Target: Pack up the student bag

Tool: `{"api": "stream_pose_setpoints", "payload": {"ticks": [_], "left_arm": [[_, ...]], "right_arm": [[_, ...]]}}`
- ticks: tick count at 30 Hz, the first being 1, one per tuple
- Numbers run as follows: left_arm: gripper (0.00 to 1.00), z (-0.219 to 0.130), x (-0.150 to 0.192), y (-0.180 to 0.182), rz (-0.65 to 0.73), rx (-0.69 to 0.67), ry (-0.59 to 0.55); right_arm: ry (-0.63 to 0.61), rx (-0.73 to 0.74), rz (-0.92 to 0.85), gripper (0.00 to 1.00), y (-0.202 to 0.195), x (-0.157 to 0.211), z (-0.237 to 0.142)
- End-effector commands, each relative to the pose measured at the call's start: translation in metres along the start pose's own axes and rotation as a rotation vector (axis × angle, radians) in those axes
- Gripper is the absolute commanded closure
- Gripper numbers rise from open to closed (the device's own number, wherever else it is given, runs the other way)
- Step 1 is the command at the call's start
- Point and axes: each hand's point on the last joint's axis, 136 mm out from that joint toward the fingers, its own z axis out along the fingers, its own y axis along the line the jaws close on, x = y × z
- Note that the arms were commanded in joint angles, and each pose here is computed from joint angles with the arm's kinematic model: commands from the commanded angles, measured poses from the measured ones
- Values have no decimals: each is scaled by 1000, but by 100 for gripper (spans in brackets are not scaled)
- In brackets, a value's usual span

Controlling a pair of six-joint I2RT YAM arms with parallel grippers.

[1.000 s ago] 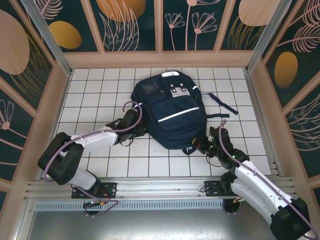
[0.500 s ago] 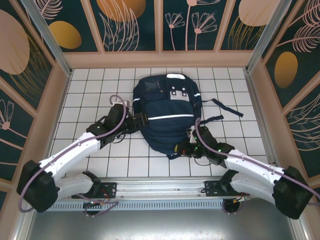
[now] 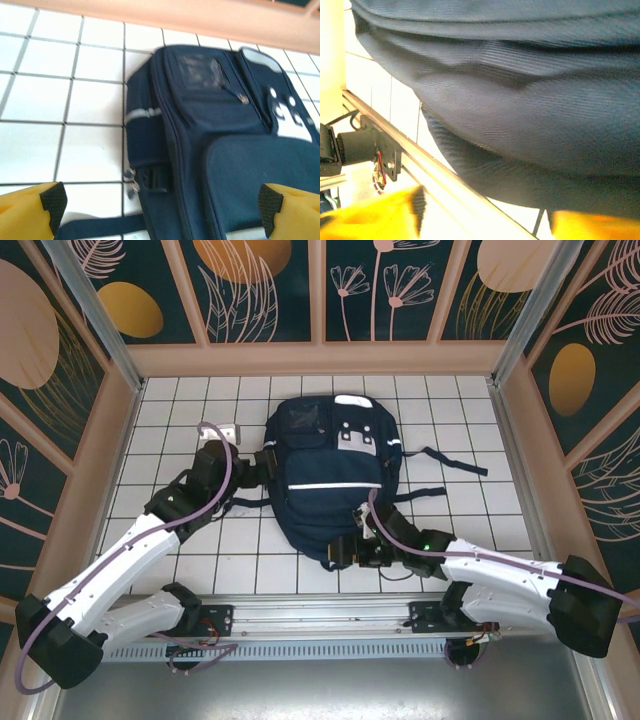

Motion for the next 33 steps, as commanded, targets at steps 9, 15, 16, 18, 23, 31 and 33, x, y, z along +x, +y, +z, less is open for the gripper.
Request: {"api": "stream_pose_setpoints", "payload": {"ticks": [9, 15, 16, 18, 23, 31, 33], "left_arm": [[1, 25, -48, 25, 293, -184, -327], [1, 85, -48, 139, 50, -229, -268], [1, 88, -43, 156, 31, -252, -251], [1, 84, -30, 187, -23, -357, -254], [1, 64, 9, 211, -30, -362, -344], [1, 50, 16, 208, -19, -317, -511], [1, 46, 10, 198, 70, -277, -568]], "right_arm": [[-848, 379, -263, 1, 49, -189, -152], [-1212, 379, -749, 1, 62, -245, -193], [-1218, 442, -780, 1, 50, -254, -197], [-1227, 621, -690, 1, 6, -272, -211], [-1230, 797, -344, 1, -124, -267, -247], [-1252, 821, -90, 1, -240, -198, -235], [-1300, 755, -127, 1, -232, -198, -240]]}}
